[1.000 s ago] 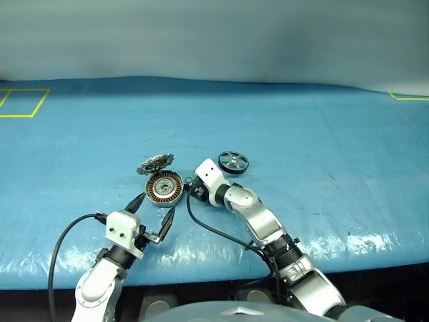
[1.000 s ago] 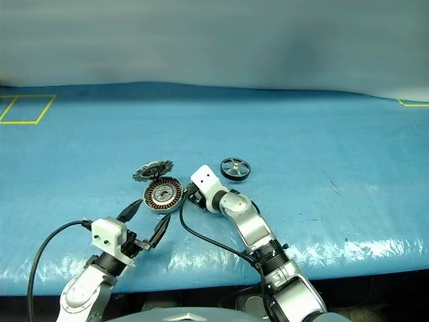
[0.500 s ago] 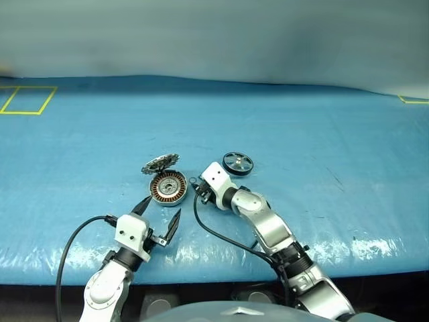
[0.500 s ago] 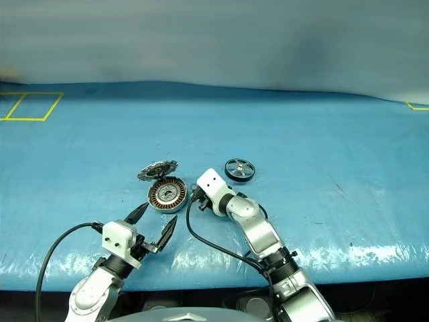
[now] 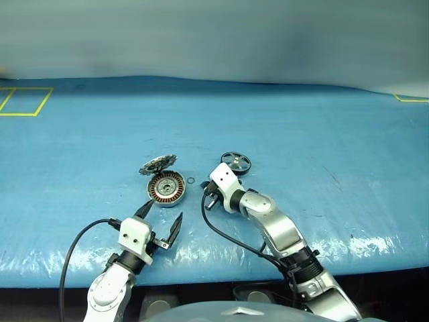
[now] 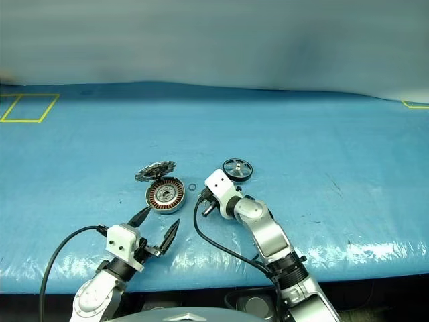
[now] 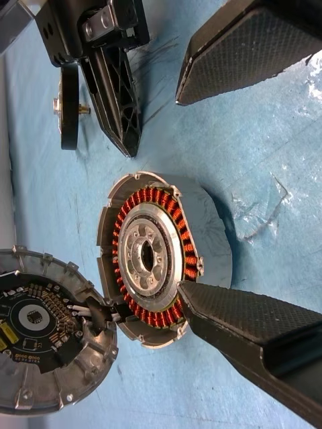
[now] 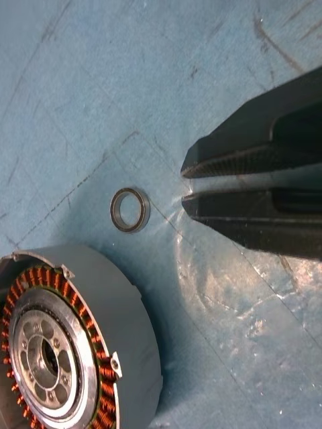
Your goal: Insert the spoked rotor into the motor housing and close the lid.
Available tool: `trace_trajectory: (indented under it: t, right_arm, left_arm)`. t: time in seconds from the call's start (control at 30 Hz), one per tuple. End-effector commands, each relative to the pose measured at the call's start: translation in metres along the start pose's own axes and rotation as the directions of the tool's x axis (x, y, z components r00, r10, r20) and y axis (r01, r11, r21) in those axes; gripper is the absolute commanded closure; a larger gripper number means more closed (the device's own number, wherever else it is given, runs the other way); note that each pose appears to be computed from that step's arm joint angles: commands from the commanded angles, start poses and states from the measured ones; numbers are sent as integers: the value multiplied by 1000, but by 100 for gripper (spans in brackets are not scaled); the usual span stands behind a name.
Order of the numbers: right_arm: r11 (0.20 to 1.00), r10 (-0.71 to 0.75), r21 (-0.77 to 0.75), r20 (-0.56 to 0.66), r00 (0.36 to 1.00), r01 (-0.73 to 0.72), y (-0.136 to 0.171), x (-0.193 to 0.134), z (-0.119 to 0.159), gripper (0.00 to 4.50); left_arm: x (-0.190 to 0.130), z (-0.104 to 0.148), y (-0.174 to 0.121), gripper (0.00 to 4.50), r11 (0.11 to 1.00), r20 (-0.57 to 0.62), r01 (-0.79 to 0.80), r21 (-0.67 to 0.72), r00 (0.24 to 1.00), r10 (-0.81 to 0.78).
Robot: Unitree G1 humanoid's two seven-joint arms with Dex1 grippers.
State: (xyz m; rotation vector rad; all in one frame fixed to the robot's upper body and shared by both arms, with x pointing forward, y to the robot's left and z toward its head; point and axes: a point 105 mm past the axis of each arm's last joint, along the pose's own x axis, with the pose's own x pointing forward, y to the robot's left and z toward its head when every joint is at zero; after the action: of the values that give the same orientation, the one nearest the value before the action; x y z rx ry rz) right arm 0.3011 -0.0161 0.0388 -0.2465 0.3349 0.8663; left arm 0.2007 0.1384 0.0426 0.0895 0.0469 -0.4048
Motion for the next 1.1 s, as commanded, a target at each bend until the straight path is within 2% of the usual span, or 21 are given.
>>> trace_trajectory:
  t: [0.03,0.07,0.5,0.83,0.93,1.0,1.1]
  right_arm:
    - [999,50,-5,-20,999,-50,11,1,-6,295]
    - [999,49,-8,-20,999,-49,11,2,-6,262]
    - [1000,20,-5,7,1000,-20,13,32,4,262]
    - [1000,19,-21,-19,1000,-20,14,41,-5,262]
    - [1000,15,-18,-21,1000,-15,12,40,-7,324]
    - [1000,6,-16,-19,1000,-7,9,36,-7,383]
    - [1000,-21,-18,-10,1000,21,1,27,-6,384]
  left_arm:
    - [3,11,-2,0,1000,42,-6,17,999,5]
    - [3,11,-2,0,1000,43,-6,16,999,5]
    - [2,11,2,0,1000,47,-18,11,999,17]
    - [2,10,4,0,999,46,-33,9,998,33]
    - [2,10,4,0,999,47,-35,8,998,34]
    - [1,10,4,0,999,47,-35,9,998,34]
    - [1,10,5,0,999,48,-40,13,998,39]
